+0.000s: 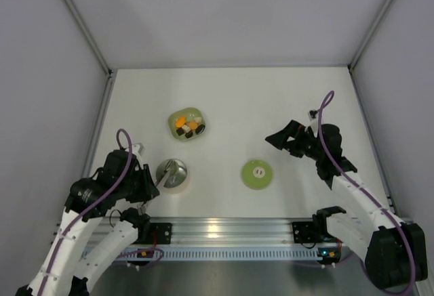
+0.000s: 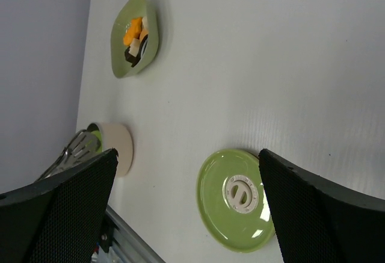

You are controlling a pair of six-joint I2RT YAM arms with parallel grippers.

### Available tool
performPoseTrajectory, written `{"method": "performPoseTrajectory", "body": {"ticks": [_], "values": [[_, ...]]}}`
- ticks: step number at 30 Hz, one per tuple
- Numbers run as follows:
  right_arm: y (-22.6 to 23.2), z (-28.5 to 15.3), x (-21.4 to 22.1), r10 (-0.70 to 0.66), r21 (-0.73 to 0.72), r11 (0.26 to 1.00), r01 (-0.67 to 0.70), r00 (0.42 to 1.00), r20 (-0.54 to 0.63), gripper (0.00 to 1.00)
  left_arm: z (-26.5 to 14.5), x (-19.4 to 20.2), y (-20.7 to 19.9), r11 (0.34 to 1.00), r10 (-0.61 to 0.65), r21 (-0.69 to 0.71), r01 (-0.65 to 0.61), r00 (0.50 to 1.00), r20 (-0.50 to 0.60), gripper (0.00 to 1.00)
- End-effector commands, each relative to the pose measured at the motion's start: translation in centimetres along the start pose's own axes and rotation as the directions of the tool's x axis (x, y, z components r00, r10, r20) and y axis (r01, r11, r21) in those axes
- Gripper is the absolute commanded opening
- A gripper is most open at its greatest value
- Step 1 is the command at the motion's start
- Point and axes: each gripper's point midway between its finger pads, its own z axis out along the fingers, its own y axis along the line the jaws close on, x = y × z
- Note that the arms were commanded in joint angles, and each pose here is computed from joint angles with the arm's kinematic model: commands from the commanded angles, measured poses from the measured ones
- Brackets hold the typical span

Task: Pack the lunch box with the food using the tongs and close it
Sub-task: Place the fake food in the packing box.

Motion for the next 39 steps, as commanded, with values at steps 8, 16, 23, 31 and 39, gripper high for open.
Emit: {"method": "performPoseTrajectory", "body": {"ticks": [8, 16, 23, 31, 39], "values": [[1.4, 0.0, -0.7, -0.057, -0.049, 0.997, 0.059, 0.997, 0.045, 0.99, 0.7, 2.1, 1.0, 0.999, -0.022, -0.044, 0.018, 0.995, -0.096, 0.16], [1.2, 0.1, -0.9, -0.063, -0.037, 0.997, 0.065, 0.997, 0.048, 0.99, 1.7, 0.6, 0.1, 0.999, -0.025, -0.029, 0.023, 0.998, -0.064, 0.16], [0.9, 0.3, -0.9, -0.068, -0.028, 0.997, 0.069, 0.997, 0.046, 1.00, 2.8, -1.0, -0.4, 0.999, -0.022, -0.025, 0.022, 0.999, -0.026, 0.16], [0.7, 0.3, -1.0, -0.078, -0.016, 0.997, 0.079, 0.996, 0.044, 1.00, 3.8, -2.8, -1.5, 1.000, -0.017, -0.001, 0.017, 1.000, 0.003, 0.16], [0.6, 0.3, -1.1, -0.083, -0.007, 0.997, 0.083, 0.995, 0.048, 0.99, 4.4, -4.1, -2.3, 1.000, -0.014, 0.013, 0.014, 1.000, 0.025, 0.16]]}}
